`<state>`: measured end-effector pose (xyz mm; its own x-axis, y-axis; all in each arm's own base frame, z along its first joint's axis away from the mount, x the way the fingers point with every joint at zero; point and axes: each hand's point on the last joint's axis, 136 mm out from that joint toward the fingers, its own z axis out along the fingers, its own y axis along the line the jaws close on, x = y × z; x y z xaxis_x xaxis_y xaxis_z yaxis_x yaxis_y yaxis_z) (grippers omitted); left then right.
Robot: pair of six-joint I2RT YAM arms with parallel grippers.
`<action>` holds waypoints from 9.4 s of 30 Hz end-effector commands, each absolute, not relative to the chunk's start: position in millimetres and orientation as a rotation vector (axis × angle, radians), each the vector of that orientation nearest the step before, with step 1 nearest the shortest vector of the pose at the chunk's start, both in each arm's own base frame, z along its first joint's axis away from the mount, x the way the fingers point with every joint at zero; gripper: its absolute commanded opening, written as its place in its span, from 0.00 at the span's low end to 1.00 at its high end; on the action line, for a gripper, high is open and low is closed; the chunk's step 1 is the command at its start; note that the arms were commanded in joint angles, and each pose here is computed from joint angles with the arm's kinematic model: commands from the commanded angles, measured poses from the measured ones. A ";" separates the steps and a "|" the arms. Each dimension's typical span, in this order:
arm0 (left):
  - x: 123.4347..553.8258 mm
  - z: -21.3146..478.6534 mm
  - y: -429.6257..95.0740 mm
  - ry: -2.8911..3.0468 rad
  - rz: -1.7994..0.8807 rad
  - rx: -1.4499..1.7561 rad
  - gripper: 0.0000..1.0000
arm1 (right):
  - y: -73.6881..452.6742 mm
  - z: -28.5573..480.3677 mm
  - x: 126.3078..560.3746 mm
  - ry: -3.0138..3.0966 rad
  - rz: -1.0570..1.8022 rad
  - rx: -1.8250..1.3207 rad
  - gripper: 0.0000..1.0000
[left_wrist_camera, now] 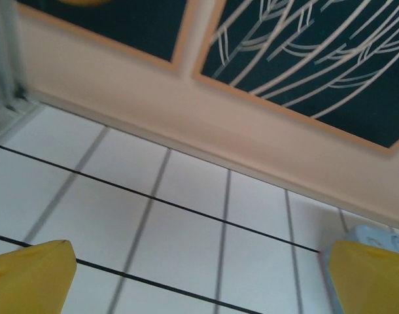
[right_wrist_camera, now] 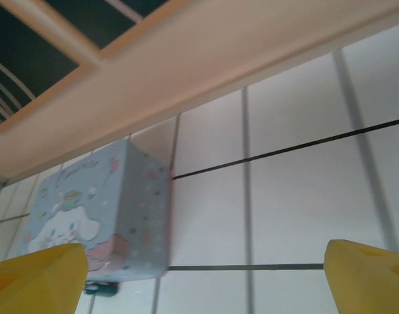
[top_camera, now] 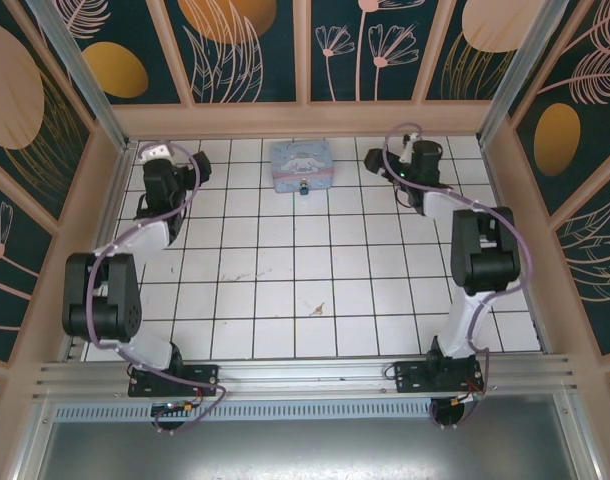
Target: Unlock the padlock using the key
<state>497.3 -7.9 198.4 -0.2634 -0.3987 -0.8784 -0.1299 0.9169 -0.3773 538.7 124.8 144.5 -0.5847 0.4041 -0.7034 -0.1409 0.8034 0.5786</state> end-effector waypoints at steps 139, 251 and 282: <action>343.0 141.9 -196.2 2.159 -0.598 -0.365 0.99 | 280.4 54.1 190.4 2.662 0.369 0.356 0.56; 301.7 159.8 -245.6 2.179 -1.312 -0.478 0.99 | 280.7 130.2 196.3 2.359 0.825 0.543 0.00; 305.7 144.2 -225.9 2.213 -1.098 -0.447 0.99 | 292.7 51.2 168.7 2.666 0.437 0.229 0.50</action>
<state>300.8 -233.4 135.7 -0.7736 -0.5457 -0.3221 -0.0475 0.5569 -0.8292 173.9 285.4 50.4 -0.8741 0.3026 -0.3800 0.1475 0.9107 0.3858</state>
